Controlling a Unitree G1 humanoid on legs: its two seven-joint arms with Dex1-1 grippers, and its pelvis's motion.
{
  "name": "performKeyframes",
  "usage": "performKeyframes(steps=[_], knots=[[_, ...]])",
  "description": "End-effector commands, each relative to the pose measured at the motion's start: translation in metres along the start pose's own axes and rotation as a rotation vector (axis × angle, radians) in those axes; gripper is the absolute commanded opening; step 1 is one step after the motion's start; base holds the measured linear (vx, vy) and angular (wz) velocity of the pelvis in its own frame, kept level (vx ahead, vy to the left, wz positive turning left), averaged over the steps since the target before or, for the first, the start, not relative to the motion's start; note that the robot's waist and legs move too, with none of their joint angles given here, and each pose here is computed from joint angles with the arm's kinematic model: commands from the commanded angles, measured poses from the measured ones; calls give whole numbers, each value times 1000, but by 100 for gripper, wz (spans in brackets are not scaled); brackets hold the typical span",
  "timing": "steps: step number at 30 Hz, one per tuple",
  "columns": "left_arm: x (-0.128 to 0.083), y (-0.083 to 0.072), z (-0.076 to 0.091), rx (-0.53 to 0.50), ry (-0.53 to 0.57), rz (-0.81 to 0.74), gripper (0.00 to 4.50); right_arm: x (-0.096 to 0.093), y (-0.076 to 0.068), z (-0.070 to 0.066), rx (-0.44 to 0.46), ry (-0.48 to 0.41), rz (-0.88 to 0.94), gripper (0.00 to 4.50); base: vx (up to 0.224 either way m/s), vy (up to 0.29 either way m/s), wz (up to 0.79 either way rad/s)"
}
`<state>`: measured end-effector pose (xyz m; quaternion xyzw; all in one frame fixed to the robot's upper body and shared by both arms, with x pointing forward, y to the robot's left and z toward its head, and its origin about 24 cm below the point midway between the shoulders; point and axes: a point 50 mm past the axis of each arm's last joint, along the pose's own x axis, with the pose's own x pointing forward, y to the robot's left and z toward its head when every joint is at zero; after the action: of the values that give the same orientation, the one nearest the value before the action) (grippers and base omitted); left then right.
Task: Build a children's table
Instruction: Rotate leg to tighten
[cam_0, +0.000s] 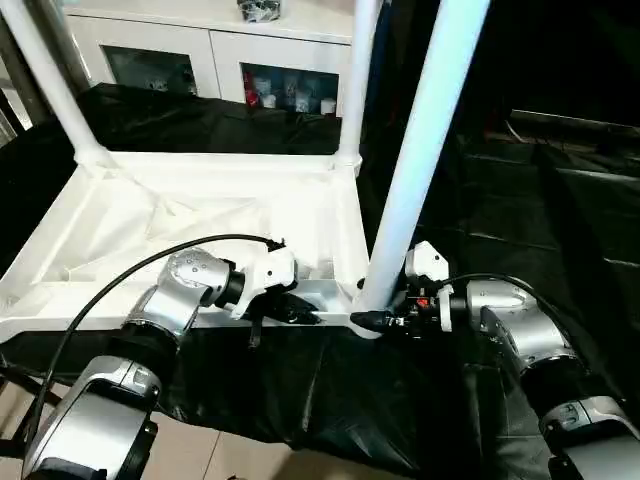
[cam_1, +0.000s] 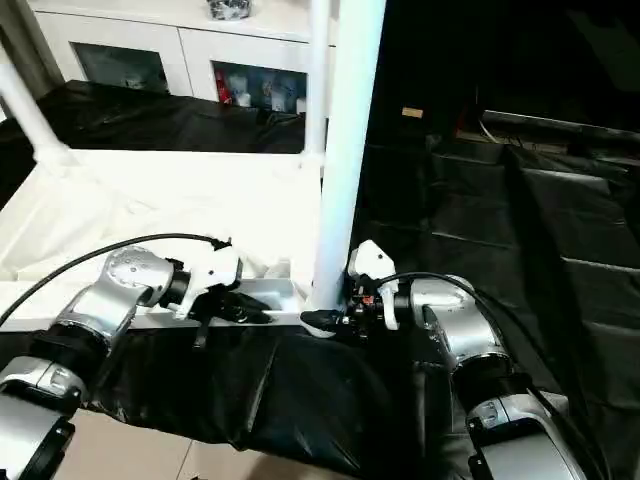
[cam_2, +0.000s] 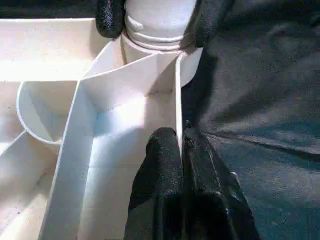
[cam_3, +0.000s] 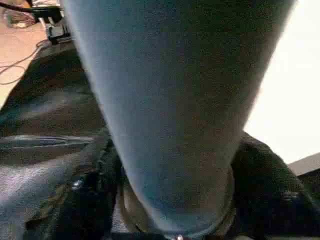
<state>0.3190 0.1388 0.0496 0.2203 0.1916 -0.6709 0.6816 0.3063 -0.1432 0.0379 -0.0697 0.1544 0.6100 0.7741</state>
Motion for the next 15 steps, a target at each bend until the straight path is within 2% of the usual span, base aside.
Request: performKeyframes(steps=[1,6,8,9,10,12,13,15], knots=[[6,-5,-9,-37,21,-27,0,6,2,4,1,-10,40,277,0,0,0],[9,-3,-10,-55,13,30,0,9,1,2,21,-36,-45,263,0,0,0],[13,1,-11,-76,30,111,0,13,-6,-3,44,-40,-214,262,0,0,0],[13,1,-11,-76,30,111,0,13,-6,-3,44,-40,-214,262,0,0,0],[21,2,-8,-101,15,168,0,17,-11,-10,66,-31,-374,261,0,0,0],[28,2,-5,-109,11,194,0,20,-14,-14,94,-30,-486,261,0,0,0],[37,1,-2,-124,3,223,0,25,-14,-17,138,-41,-572,261,0,0,0],[42,2,1,-137,-5,243,0,28,-13,-19,158,-45,-603,261,0,0,0]])
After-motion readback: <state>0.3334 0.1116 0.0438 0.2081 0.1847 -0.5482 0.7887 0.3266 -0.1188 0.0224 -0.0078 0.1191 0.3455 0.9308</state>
